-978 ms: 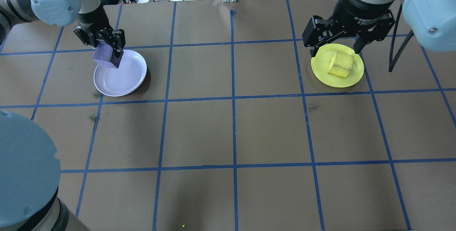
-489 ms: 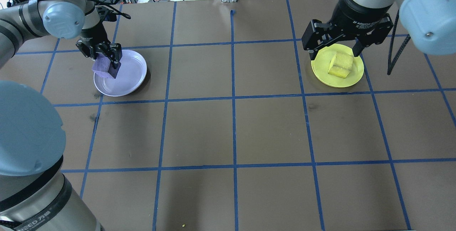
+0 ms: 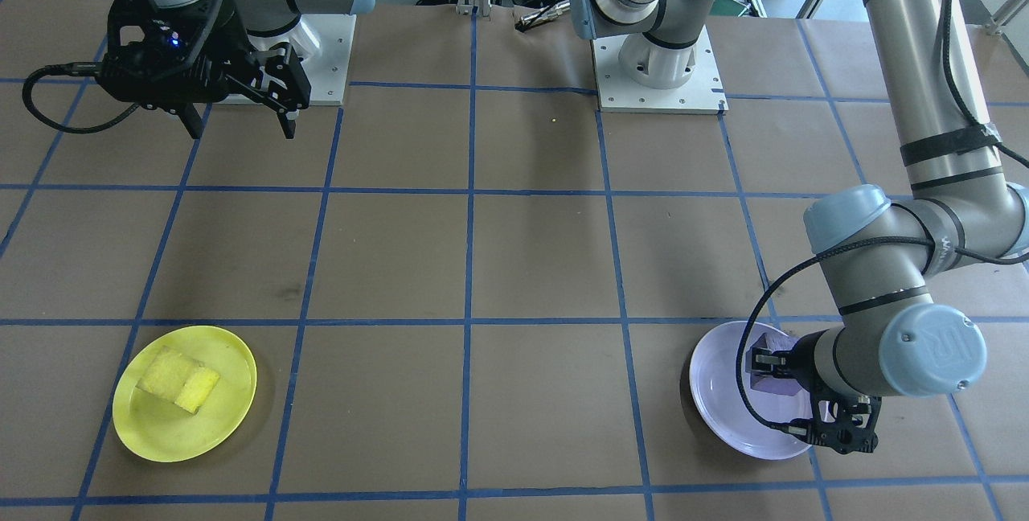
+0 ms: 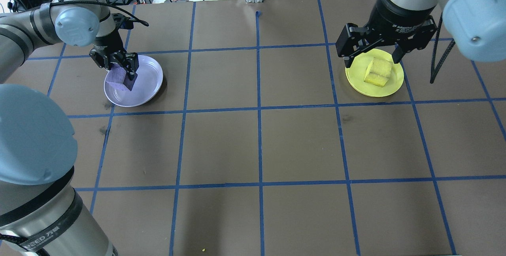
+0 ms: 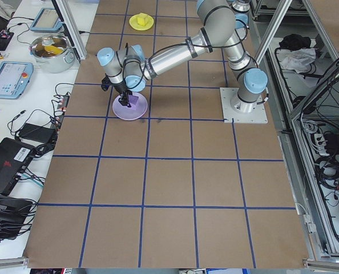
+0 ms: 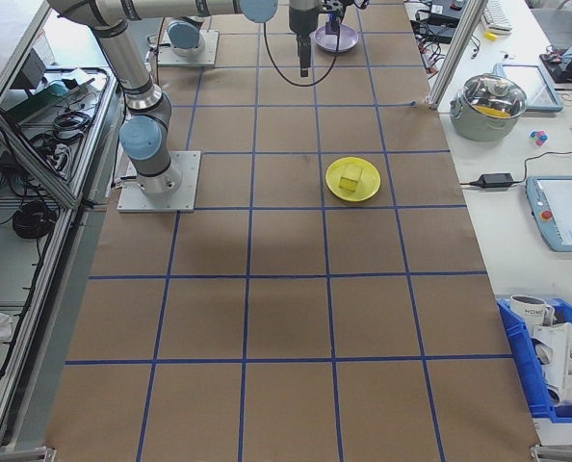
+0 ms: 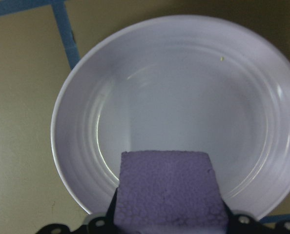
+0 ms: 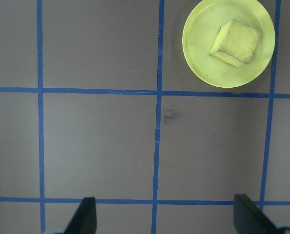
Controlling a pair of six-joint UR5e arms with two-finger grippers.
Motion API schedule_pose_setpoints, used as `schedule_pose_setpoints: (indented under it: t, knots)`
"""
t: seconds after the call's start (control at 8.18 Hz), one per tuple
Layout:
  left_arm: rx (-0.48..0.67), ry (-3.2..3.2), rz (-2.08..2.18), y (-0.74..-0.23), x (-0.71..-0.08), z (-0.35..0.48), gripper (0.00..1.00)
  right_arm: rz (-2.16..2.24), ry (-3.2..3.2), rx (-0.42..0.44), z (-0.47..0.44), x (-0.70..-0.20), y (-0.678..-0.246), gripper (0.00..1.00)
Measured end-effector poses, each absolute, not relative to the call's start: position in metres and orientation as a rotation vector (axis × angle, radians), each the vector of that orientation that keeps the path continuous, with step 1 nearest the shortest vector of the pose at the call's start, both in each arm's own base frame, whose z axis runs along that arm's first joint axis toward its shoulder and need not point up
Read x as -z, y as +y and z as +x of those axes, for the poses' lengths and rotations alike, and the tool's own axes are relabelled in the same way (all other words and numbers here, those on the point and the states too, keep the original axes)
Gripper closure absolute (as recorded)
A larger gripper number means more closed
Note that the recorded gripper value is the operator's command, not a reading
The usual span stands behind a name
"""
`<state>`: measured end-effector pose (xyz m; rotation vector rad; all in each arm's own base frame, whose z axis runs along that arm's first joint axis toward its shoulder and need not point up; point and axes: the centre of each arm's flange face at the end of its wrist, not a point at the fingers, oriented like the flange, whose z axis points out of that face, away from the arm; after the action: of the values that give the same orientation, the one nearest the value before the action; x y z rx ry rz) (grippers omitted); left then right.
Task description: Sort blocks by color into plates
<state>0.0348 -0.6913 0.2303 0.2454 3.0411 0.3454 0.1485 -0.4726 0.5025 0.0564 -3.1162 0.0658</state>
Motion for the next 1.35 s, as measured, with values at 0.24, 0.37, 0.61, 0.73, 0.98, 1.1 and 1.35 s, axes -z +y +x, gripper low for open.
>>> schedule_pose_setpoints:
  t: [0.24,0.37,0.61,0.73,0.98,1.1,1.35]
  knots:
    - [-0.348,3.045,0.246,-0.693,-0.228,0.035,0.00,0.056,-3.111,-0.070,0.148,-0.503,-0.473,0.00]
    - [-0.338,3.053,0.246,-0.693,-0.230,0.033,0.00,0.055,-3.110,-0.070,0.148,-0.503,-0.473,0.00]
    - [-0.302,3.056,0.254,-0.692,-0.249,0.024,0.00,0.054,-3.111,-0.070,0.148,-0.503,-0.473,0.00]
    - [-0.252,3.061,0.255,-0.687,-0.276,0.017,0.00,0.053,-3.112,-0.071,0.148,-0.503,-0.473,0.00]
    - [-0.168,3.111,0.248,-0.663,-0.344,-0.007,0.00,0.053,-3.112,-0.073,0.148,-0.503,-0.473,0.00]
    - [-0.114,3.126,0.248,-0.650,-0.375,-0.027,0.00,0.052,-3.112,-0.074,0.148,-0.503,-0.473,0.00]
    - [0.028,3.131,0.197,-0.617,-0.438,-0.081,0.00,0.051,-3.111,-0.076,0.148,-0.503,-0.473,0.00]
